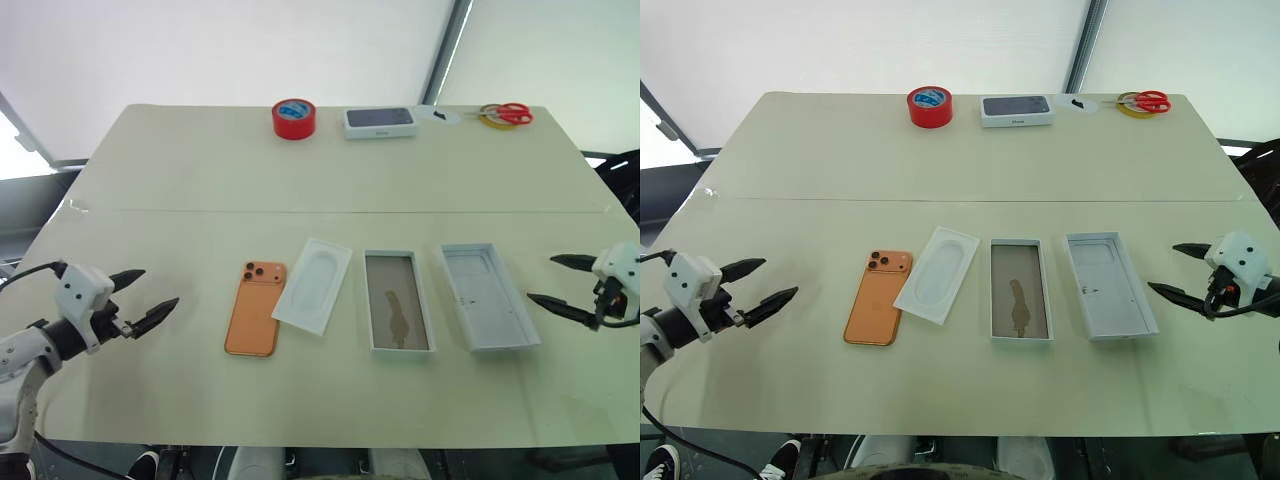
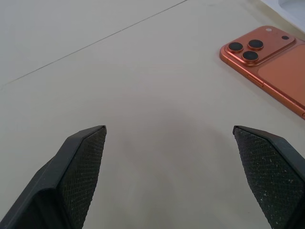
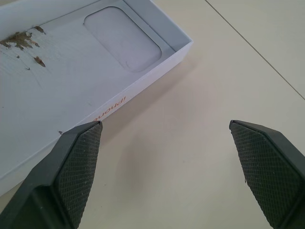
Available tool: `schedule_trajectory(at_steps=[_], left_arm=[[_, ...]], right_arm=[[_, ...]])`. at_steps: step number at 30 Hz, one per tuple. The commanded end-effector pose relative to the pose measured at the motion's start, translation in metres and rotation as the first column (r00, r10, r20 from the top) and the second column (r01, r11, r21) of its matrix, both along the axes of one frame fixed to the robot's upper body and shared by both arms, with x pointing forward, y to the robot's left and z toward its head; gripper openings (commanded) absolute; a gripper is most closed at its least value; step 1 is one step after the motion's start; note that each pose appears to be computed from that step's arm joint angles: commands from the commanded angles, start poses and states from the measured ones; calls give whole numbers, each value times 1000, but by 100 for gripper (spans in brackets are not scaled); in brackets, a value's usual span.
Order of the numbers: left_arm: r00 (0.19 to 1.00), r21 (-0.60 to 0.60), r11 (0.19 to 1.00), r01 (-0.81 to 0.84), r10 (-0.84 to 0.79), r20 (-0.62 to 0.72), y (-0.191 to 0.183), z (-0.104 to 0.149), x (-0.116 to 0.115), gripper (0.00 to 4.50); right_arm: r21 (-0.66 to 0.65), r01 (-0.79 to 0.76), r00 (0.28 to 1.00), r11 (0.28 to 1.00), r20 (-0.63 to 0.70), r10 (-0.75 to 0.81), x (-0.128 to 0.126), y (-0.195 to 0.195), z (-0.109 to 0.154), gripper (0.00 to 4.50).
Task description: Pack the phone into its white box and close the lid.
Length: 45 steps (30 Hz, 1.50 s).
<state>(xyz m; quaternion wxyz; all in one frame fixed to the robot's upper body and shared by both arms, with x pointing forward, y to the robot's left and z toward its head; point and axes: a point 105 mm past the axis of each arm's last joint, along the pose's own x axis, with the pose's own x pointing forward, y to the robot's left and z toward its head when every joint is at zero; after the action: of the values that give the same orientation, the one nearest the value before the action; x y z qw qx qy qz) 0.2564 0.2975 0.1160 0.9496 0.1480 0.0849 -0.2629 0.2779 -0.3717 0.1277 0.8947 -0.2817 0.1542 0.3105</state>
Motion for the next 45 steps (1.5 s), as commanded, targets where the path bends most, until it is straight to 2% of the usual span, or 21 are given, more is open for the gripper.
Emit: schedule_trajectory(at_steps=[1,20,30,32,35,39,40,42,44,45], left_arm=[[998,31,999,-5,4,58,5,15,1,445],[997,58,998,26,-30,78,-2,15,8,445],[992,30,997,65,-68,105,-15,23,17,445],[994,15,998,59,-60,89,-21,21,25,445],[995,-89,992,94,-91,32,-44,22,40,445],[985,-185,969,165,-171,-17,-79,26,56,445],[979,-225,960,168,-190,-80,-91,22,62,445],[963,-272,941,203,-242,-116,-108,23,69,445],[922,-419,883,212,-323,-215,-123,24,71,445],[910,-443,867,229,-352,-219,-131,25,74,445]], right_arm=[[-31,12,998,999,54,-10,-1,-7,19,446],[-39,23,998,999,65,-21,0,-8,19,446],[1,-3,995,1000,96,3,8,5,26,446],[22,-48,992,999,121,45,14,19,31,446],[79,-157,978,984,153,144,24,57,40,446],[57,-253,953,966,187,239,33,96,43,446],[61,-279,944,958,203,262,36,106,46,446],[67,-308,932,949,221,287,39,119,49,446],[75,-334,924,940,223,311,38,128,48,446],[74,-346,920,935,221,323,38,132,46,446]])
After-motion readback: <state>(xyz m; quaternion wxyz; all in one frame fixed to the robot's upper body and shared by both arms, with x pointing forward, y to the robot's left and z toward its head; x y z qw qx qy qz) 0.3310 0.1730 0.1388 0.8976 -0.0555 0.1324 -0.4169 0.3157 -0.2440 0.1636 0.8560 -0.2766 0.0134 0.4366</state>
